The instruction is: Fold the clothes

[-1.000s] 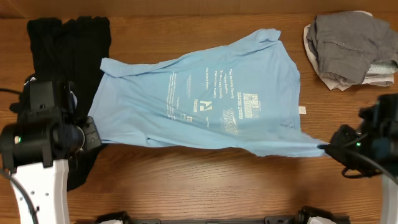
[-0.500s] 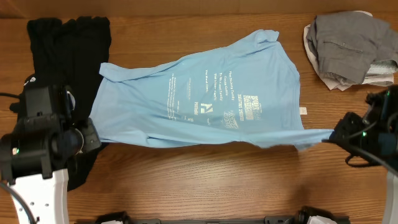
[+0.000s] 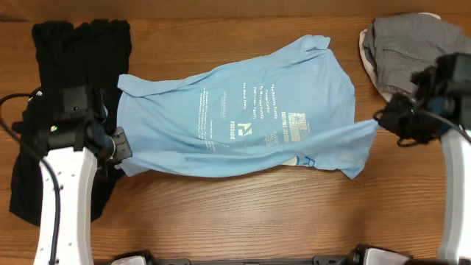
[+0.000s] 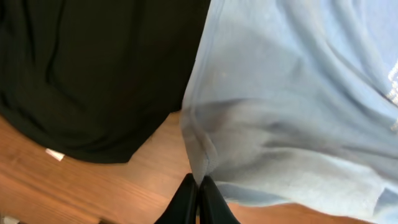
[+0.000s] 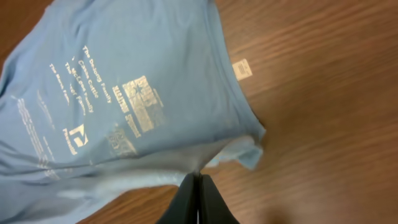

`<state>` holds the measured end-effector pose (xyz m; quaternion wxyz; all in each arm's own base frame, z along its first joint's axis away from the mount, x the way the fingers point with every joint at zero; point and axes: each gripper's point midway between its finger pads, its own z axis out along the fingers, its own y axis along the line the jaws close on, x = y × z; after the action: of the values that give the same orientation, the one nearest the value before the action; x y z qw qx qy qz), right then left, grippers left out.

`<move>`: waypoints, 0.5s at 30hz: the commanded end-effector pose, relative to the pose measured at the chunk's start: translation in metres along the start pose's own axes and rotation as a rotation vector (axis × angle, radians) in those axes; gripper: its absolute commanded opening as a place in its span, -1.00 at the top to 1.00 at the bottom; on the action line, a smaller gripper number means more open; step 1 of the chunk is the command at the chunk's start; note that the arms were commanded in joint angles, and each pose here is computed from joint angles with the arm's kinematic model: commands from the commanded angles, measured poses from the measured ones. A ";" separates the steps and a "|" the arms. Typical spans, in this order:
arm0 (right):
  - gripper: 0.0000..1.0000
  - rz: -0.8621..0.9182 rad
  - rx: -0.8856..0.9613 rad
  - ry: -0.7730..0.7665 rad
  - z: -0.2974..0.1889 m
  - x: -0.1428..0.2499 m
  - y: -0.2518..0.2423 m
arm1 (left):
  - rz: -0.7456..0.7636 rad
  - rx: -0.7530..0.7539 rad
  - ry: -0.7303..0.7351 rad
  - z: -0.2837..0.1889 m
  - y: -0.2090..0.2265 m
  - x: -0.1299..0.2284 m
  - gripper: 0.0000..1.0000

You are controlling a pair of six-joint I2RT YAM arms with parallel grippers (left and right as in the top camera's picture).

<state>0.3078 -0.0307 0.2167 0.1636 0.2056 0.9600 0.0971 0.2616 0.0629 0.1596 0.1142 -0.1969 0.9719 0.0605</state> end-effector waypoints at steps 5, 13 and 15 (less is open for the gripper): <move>0.92 -0.060 -0.010 0.092 0.066 -0.020 0.015 | -0.013 -0.006 0.024 0.049 -0.010 -0.022 0.92; 0.92 -0.077 -0.040 0.075 0.121 -0.048 0.022 | -0.017 -0.001 0.003 0.096 -0.023 -0.051 0.92; 0.92 -0.089 -0.074 0.045 0.126 -0.057 0.029 | -0.025 0.001 -0.007 0.105 -0.026 -0.057 0.92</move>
<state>0.3980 -0.0223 0.1198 0.1332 0.1685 0.9705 0.1092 0.3377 0.0747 0.0825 0.1220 -0.1974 0.9708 0.0603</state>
